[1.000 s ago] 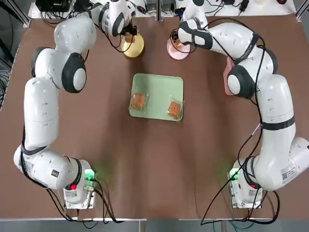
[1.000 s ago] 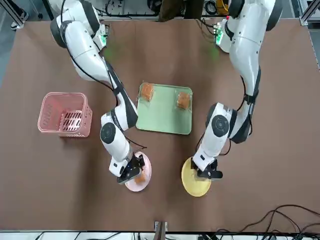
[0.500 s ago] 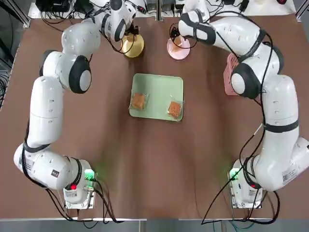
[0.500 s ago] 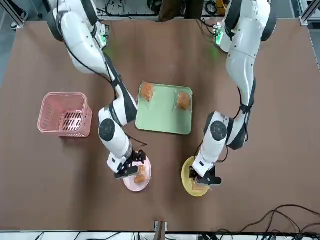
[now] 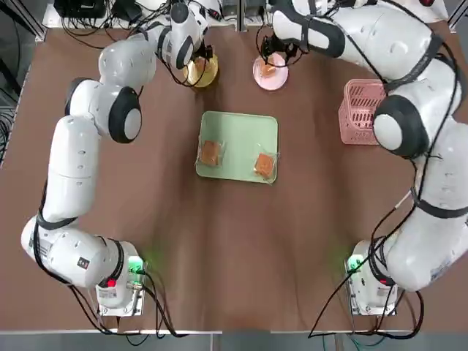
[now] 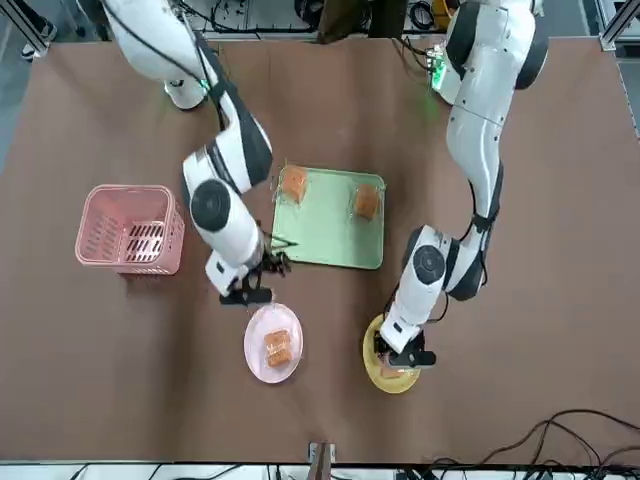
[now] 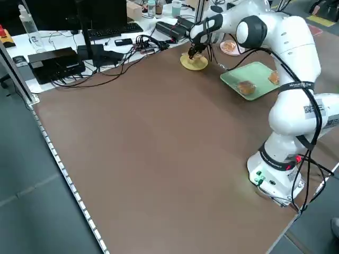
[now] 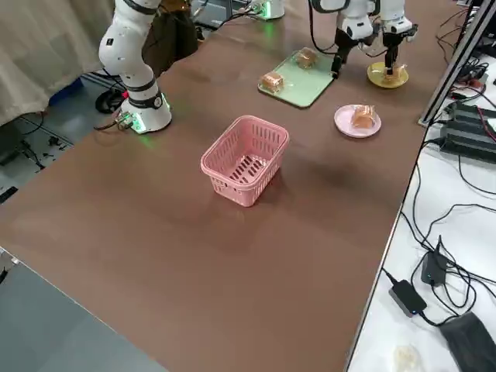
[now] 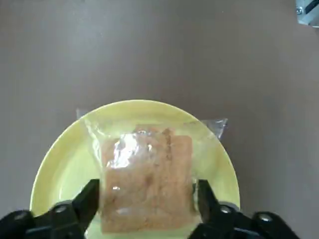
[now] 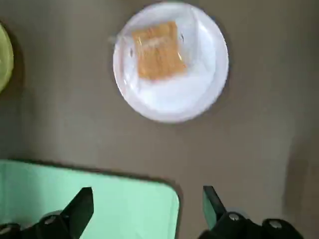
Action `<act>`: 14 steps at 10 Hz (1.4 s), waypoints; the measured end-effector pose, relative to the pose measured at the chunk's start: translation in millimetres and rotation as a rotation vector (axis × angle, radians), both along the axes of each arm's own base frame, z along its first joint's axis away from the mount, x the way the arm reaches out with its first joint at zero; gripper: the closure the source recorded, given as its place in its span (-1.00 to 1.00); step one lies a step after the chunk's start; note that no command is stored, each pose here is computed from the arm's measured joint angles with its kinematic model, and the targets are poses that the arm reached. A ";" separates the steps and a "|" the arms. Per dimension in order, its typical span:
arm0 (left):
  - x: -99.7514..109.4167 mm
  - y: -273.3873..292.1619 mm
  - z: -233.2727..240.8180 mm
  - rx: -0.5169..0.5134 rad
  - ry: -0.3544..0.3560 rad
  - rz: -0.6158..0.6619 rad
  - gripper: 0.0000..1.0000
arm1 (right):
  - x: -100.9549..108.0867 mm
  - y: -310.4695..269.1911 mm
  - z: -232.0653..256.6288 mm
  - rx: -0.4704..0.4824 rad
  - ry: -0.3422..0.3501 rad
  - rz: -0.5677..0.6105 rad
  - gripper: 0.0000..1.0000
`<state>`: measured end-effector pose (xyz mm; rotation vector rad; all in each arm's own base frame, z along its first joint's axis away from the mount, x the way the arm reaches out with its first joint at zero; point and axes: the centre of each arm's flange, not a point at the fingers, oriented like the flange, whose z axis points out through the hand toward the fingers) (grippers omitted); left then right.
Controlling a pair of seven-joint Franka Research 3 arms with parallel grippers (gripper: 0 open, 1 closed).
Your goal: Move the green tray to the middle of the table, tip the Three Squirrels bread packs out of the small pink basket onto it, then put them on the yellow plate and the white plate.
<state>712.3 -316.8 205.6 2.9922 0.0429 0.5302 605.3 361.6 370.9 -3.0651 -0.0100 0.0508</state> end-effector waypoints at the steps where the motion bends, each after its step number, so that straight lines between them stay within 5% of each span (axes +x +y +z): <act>1: 0.4 -0.7 1.6 -0.005 -0.002 0.010 -1.00 | -28.6 4.5 -2.9 -0.022 0.034 -0.029 -0.90; 3: 1.2 -2.1 13.0 0.003 0.011 0.013 -1.00 | -90.5 29.5 -20.7 -0.059 0.071 -0.101 -0.90; 5: -12.6 -5.7 40.6 0.092 0.150 -0.026 -1.00 | -142.5 49.3 -57.1 -0.064 0.059 -0.165 -0.90; 7: -47.2 -27.7 82.9 0.138 0.267 -0.110 -1.00 | -189.3 56.3 -102.8 -0.049 0.034 -0.229 -0.91; 10: -144.7 -64.1 102.0 0.156 0.353 -0.242 -1.00 | -234.4 62.3 -135.2 -0.041 0.021 -0.283 -0.93; 14: -281.3 -52.1 40.1 0.162 0.355 -0.348 -1.00 | -247.8 67.1 -138.3 -0.052 0.028 -0.309 -0.93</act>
